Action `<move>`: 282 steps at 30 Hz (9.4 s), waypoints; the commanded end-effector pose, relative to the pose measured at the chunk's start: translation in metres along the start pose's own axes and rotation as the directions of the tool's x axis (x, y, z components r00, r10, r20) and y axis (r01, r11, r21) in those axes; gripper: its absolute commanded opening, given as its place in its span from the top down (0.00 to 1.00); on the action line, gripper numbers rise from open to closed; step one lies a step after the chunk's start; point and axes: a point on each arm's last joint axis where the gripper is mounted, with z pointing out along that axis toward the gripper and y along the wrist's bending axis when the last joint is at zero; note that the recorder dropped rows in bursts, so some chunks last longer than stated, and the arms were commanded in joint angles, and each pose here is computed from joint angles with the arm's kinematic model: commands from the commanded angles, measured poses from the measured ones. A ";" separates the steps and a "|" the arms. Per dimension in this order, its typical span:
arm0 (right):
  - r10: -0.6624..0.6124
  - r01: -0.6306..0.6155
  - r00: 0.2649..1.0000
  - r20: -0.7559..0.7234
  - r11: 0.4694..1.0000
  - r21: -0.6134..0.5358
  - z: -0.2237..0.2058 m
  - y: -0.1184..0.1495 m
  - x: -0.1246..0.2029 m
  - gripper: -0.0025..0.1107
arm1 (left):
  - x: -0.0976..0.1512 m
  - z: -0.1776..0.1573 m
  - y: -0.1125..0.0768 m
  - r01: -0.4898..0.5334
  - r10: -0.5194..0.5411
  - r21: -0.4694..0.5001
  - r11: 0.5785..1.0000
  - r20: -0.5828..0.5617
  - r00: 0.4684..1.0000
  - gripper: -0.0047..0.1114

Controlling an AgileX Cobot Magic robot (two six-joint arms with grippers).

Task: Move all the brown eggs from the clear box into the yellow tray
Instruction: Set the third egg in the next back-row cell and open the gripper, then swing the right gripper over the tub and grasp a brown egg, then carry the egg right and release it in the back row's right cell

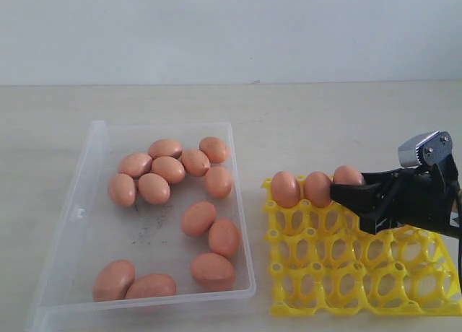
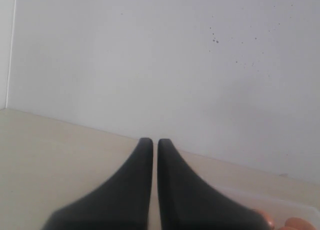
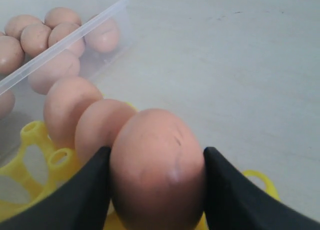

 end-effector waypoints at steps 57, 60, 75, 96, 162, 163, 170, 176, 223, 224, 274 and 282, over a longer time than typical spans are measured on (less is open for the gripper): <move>-0.999 0.941 -0.045 0.014 -0.047 -0.336 0.079 0.213 -0.102 0.98 | -0.001 0.000 0.000 -0.004 0.004 0.005 1.000 0.005 1.000 0.93; -0.971 0.896 -0.239 0.005 -0.223 -0.385 0.085 0.204 -0.090 0.98 | -0.001 0.000 0.000 -0.004 0.004 0.005 1.000 0.005 1.000 0.93; -0.982 0.900 -0.184 -0.043 -0.151 -0.408 0.105 0.201 -0.085 0.56 | -0.001 0.000 0.000 -0.004 0.004 0.005 1.000 0.005 1.000 0.93; -0.978 0.872 -0.203 -0.054 -0.156 -0.464 0.154 0.214 -0.059 0.52 | -0.001 0.000 0.000 -0.004 0.004 0.005 1.000 0.005 1.000 0.93; -0.115 0.250 0.605 -0.788 0.967 0.052 0.167 0.176 -0.128 0.40 | -0.001 0.000 0.000 -0.004 0.004 0.005 1.000 0.005 1.000 0.93; -0.125 0.249 0.603 -0.788 0.968 0.036 0.168 0.177 -0.127 0.41 | -0.001 0.000 0.000 -0.004 0.004 0.005 1.000 0.005 1.000 0.93; -0.156 0.255 0.601 -0.784 0.967 0.003 0.179 0.176 -0.117 0.42 | -0.001 0.000 0.000 -0.004 0.004 0.005 1.000 0.005 1.000 0.93; -0.153 0.254 0.589 -0.793 0.967 0.002 0.190 0.174 -0.112 0.44 | -0.001 0.000 0.000 -0.004 0.004 0.005 1.000 0.005 1.000 0.93; 0.024 -0.093 0.966 0.257 0.962 0.258 -0.050 0.037 -0.036 0.98 | -0.001 0.000 0.000 -0.004 0.004 0.005 1.000 0.005 1.000 0.93; 0.054 -0.091 0.976 0.210 0.981 0.170 -0.050 0.027 -0.041 0.98 | -0.001 0.000 0.000 -0.004 0.004 0.005 1.000 0.005 1.000 0.93; 0.094 -0.104 0.993 0.069 0.981 0.163 -0.036 -0.013 0.012 0.47 | -0.001 0.000 0.000 -0.004 0.004 0.005 1.000 0.005 1.000 0.93; 0.066 -0.087 0.990 0.121 0.981 0.174 -0.037 -0.014 0.003 0.45 | -0.001 0.000 0.000 -0.004 0.004 0.005 1.000 0.005 1.000 0.93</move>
